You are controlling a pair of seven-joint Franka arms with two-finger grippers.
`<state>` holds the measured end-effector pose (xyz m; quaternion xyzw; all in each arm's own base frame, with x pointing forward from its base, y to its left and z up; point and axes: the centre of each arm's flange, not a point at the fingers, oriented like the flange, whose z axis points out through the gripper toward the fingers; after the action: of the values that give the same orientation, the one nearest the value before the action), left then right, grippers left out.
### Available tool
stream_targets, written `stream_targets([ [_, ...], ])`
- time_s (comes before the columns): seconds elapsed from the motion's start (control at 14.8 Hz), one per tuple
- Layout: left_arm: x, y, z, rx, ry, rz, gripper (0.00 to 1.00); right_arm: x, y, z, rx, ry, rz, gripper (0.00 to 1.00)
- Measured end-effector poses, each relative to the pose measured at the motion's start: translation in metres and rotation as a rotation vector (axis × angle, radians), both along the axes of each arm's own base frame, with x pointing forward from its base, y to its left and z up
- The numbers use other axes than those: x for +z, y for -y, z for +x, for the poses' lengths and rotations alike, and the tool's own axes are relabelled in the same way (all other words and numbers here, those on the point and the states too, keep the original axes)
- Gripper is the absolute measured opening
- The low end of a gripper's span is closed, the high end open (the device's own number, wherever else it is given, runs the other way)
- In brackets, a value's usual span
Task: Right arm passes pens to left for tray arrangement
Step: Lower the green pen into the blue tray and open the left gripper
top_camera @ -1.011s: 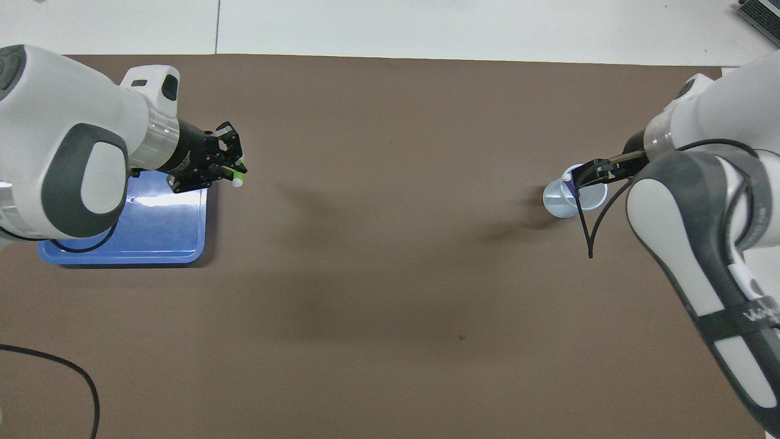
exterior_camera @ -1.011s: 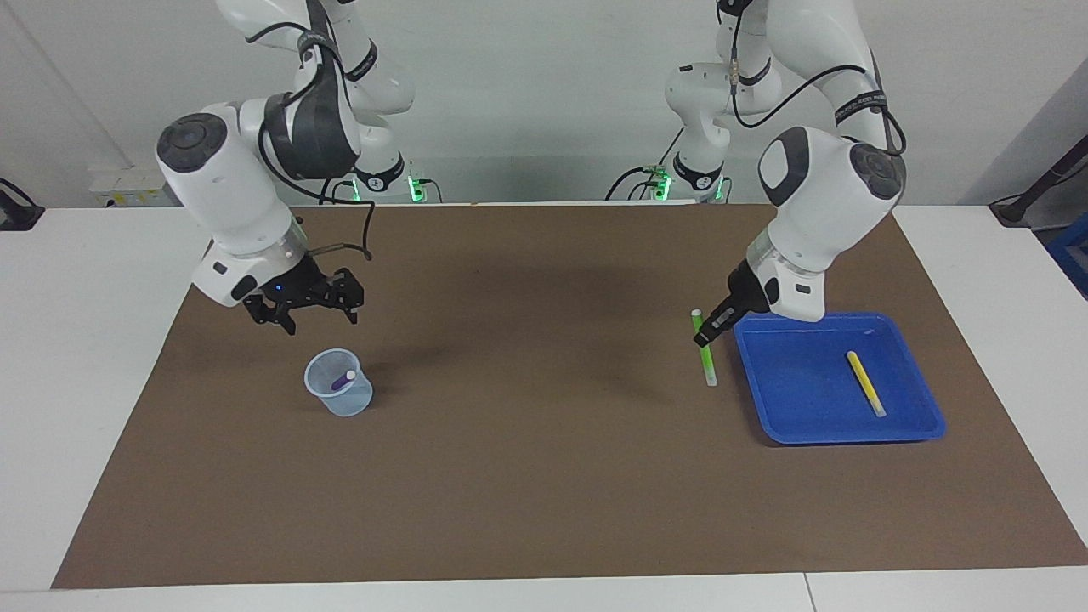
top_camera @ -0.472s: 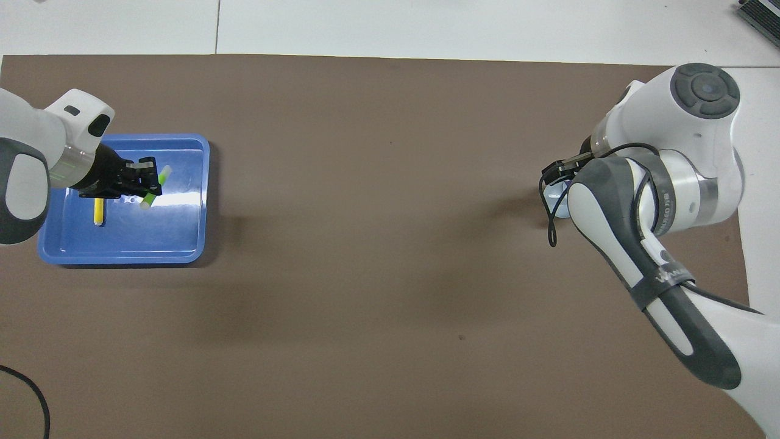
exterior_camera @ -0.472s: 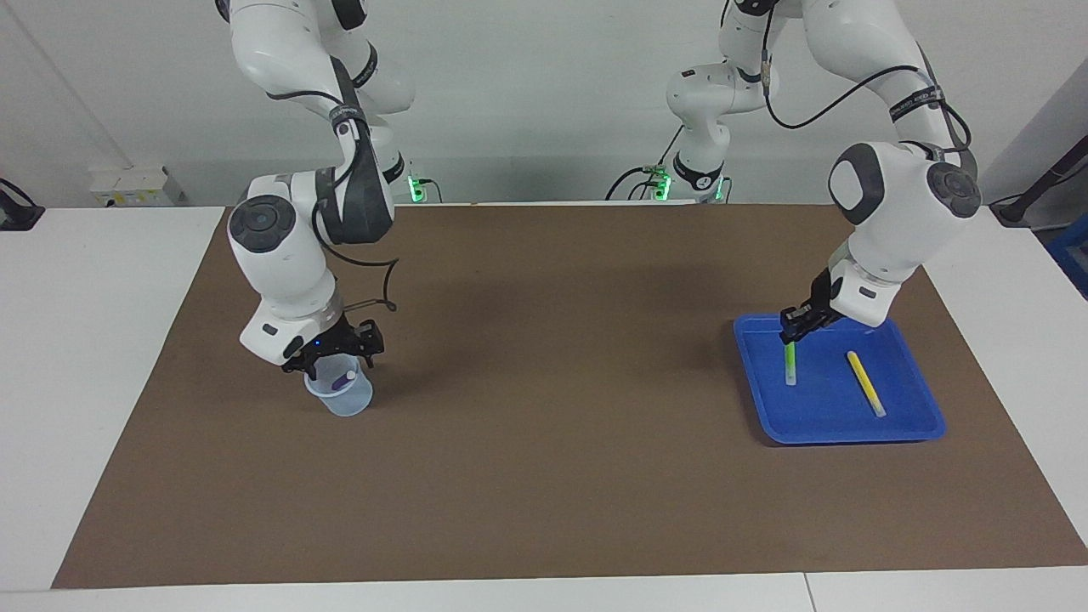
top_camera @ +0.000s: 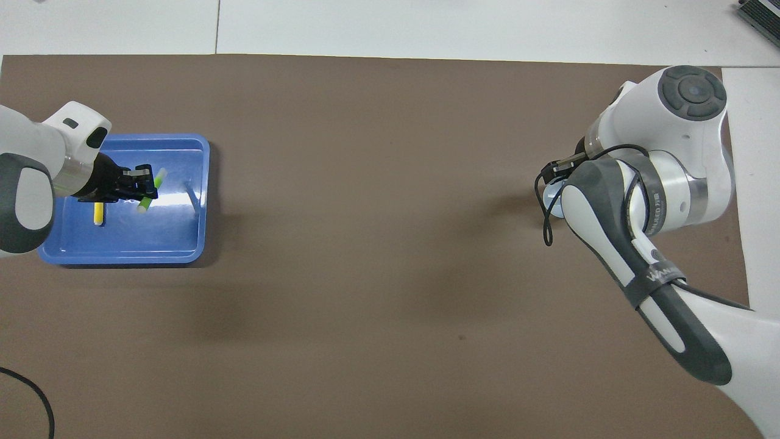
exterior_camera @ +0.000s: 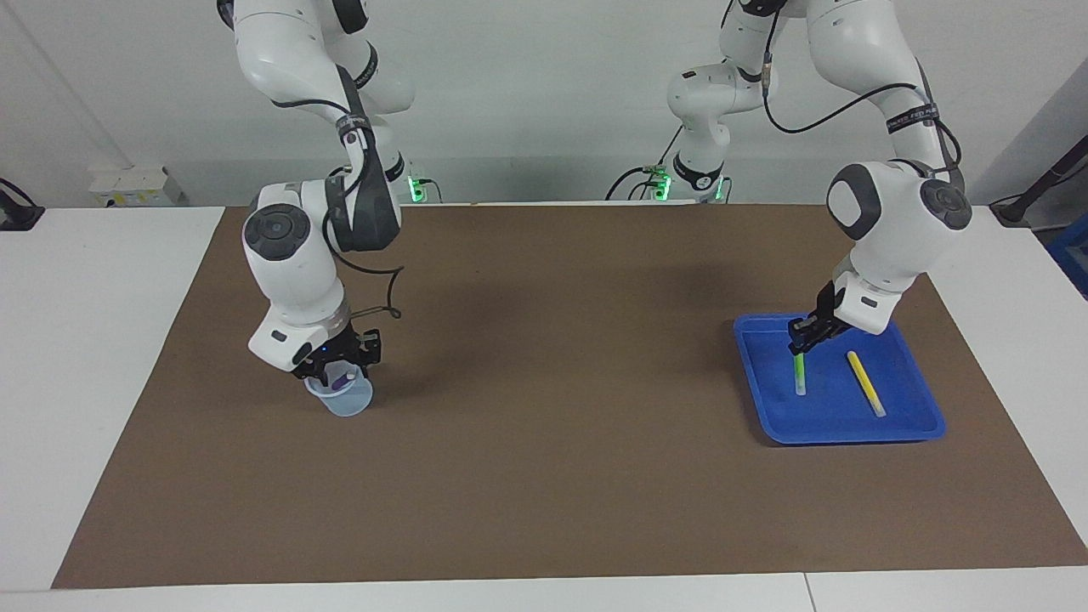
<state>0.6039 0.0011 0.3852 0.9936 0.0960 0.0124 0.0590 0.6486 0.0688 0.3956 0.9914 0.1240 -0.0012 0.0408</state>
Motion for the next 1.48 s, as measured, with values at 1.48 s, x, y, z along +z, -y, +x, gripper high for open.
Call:
stream_targets([
  [1.48, -0.066, -0.004, -0.036, -0.013, 0.049, 0.02, 0.45, -0.007, 0.007, 0.003, 0.001, -0.004, -0.021, 0.27],
])
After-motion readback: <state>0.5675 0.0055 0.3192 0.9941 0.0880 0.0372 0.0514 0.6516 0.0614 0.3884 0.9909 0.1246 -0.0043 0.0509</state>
